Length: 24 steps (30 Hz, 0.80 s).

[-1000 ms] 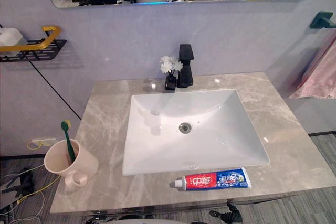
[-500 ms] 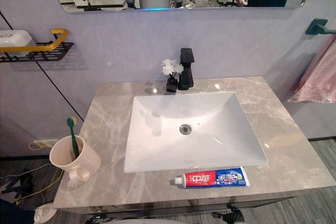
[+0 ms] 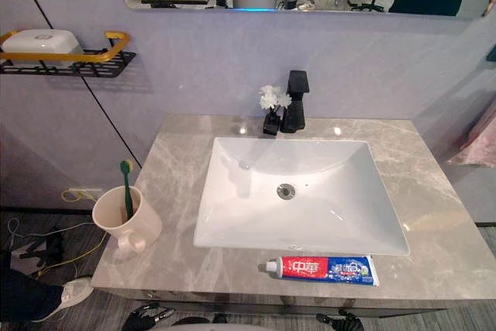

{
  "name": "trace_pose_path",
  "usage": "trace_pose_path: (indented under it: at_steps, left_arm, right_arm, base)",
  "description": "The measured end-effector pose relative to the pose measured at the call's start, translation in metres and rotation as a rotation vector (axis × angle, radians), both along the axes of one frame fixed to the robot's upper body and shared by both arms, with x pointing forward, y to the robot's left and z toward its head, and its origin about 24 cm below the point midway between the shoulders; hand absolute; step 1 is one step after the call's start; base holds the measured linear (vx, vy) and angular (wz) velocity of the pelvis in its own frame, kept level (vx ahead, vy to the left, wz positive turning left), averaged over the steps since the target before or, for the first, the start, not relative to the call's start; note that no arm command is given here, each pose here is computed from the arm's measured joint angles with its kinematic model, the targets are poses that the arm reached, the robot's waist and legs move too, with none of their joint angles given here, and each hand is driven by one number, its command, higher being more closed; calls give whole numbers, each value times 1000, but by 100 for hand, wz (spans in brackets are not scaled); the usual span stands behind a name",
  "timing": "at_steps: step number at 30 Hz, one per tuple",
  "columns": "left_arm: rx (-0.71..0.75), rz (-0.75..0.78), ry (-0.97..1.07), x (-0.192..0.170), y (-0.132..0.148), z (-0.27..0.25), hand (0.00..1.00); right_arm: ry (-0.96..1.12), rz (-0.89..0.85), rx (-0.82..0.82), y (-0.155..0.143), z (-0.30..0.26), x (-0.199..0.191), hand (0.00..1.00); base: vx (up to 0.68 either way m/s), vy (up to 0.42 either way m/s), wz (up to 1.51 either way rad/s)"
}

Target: Organize washtable

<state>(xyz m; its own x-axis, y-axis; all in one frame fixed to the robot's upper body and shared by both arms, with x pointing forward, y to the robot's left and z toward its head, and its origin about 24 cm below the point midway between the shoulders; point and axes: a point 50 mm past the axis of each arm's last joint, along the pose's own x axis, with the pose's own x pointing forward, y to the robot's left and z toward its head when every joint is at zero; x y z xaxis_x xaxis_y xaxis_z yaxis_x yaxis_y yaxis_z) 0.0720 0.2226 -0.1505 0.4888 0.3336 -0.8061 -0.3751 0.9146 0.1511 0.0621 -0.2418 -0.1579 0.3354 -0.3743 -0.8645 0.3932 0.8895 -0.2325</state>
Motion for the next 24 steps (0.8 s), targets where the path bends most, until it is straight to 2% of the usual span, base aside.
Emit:
trace_pose_path:
  at_steps: [4, 7, 8, 11, 15, 20, 24]
  left_arm:
    - [33, 48, -46, 9, 15, 7, 0]
    - [123, 73, -143, 28, 44, 26, 0]
    - [198, 104, -210, 38, 65, 42, 0]
    - [334, 151, -364, 58, 100, 81, 0]
    - [536, 174, -688, 87, 121, 162, 0]
    - [751, 144, -1011, 99, 112, 247, 0]
    - [948, 33, -1300, 98, 74, 316, 0]
  right_arm:
    - [13, -23, 0, -2, 0, -6, 0]
    - [29, -39, -15, -6, 0, -10, 0]
    - [33, -38, -22, -9, 1, -11, 0]
    - [23, -33, -42, -16, 4, -9, 0]
    - [11, -33, -76, -25, 9, -16, 0]
    - [32, -41, -72, -25, 8, -26, 0]
    - [29, -68, -56, -25, 8, -31, 0]
  base:
    - [-22, -18, 26]
    - [-21, -21, 28]
    - [-26, -26, 19]
    - [-38, -27, 12]
    - [-39, -17, 12]
    - [11, -29, 12]
    - [16, -28, 15]
